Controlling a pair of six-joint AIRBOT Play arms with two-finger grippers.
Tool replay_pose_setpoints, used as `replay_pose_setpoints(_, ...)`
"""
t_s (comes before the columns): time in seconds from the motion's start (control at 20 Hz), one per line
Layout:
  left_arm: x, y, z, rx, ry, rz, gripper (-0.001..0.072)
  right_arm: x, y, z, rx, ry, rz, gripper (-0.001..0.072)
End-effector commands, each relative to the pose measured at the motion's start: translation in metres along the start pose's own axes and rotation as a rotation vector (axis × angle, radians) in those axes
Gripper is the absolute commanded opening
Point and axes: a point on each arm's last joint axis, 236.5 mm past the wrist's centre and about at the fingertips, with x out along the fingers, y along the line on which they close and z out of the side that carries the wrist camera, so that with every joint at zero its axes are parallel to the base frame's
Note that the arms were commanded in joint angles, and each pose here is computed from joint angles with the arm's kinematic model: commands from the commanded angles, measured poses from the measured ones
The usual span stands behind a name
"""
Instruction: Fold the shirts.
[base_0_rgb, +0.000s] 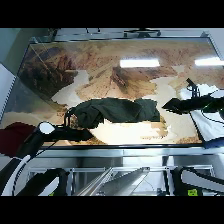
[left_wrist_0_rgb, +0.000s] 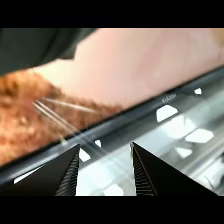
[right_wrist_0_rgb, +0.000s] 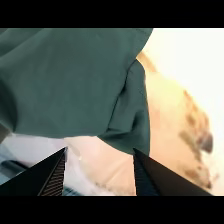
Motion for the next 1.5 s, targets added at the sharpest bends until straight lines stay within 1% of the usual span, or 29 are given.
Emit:
replay_pose_setpoints(0.0, 0.011, 0.012, 0.022, -0.020, -0.073, 0.049, 0.0343, 0.025, -0.009, 0.010, 0.027, -0.025, -0.005, 0.0471)
replay_pose_setpoints(0.3, 0.035, 0.026, 0.051, -0.060, 0.002, 0.071, 0.0342, 0.063, -0.040, 0.017, 0.101, -0.026, -0.020, 0.0470)
replay_pose_setpoints(0.6, 0.053, 0.035, 0.086, -0.053, 0.016, 0.080, 0.0343, 0.085, -0.033, 0.037, 0.153, -0.080, 0.114, 0.0470)
replay_pose_setpoints(0.65, 0.056, 0.036, 0.087, -0.057, 0.025, 0.079, 0.0342, 0.088, -0.032, 0.040, 0.160, -0.089, 0.131, 0.0454)
replay_pose_setpoints(0.75, 0.060, 0.038, 0.089, -0.063, 0.038, 0.077, 0.0341, 0.091, -0.030, 0.045, 0.190, -0.100, 0.158, 0.0451)
replay_pose_setpoints(0.8, 0.061, 0.038, 0.091, -0.065, 0.040, 0.076, 0.0278, 0.091, -0.029, 0.048, 0.185, -0.108, 0.167, 0.0340)
replay_pose_setpoints(0.85, 0.062, 0.038, 0.094, -0.063, 0.040, 0.075, 0.0040, 0.090, -0.026, 0.051, 0.171, -0.122, 0.180, 0.0143)
replay_pose_setpoints(0.9, 0.061, 0.037, 0.098, -0.058, 0.032, 0.074, 0.0001, 0.089, -0.023, 0.055, 0.181, -0.136, 0.196, 0.0128)
replay_pose_setpoints(0.95, 0.060, 0.035, 0.103, -0.053, 0.021, 0.072, 0.0001, 0.087, -0.018, 0.058, 0.187, -0.147, 0.217, 0.0102)
replay_pose_setpoints(1.0, 0.058, 0.032, 0.108, -0.046, 0.011, 0.070, 0.0001, 0.086, -0.014, 0.060, 0.180, -0.155, 0.236, 0.0031)
replay_pose_setpoints(1.05, 0.055, 0.029, 0.113, -0.036, -0.001, 0.067, 0.0001, 0.084, -0.008, 0.061, 0.171, -0.160, 0.261, 0.0017)
replay_pose_setpoints(1.25, 0.027, 0.006, 0.139, 0.029, -0.094, 0.052, 0.0018, 0.073, 0.006, 0.063, 0.151, -0.165, 0.301, 0.0017)
replay_pose_setpoints(1.35, 0.008, -0.009, 0.138, 0.055, -0.112, 0.030, 0.0020, 0.067, 0.015, 0.061, 0.134, -0.158, 0.322, 0.0017)
replay_pose_setpoints(1.45, -0.019, -0.029, 0.130, 0.085, -0.117, -0.011, 0.0020, 0.054, 0.037, 0.057, 0.103, -0.143, 0.385, 0.0017)
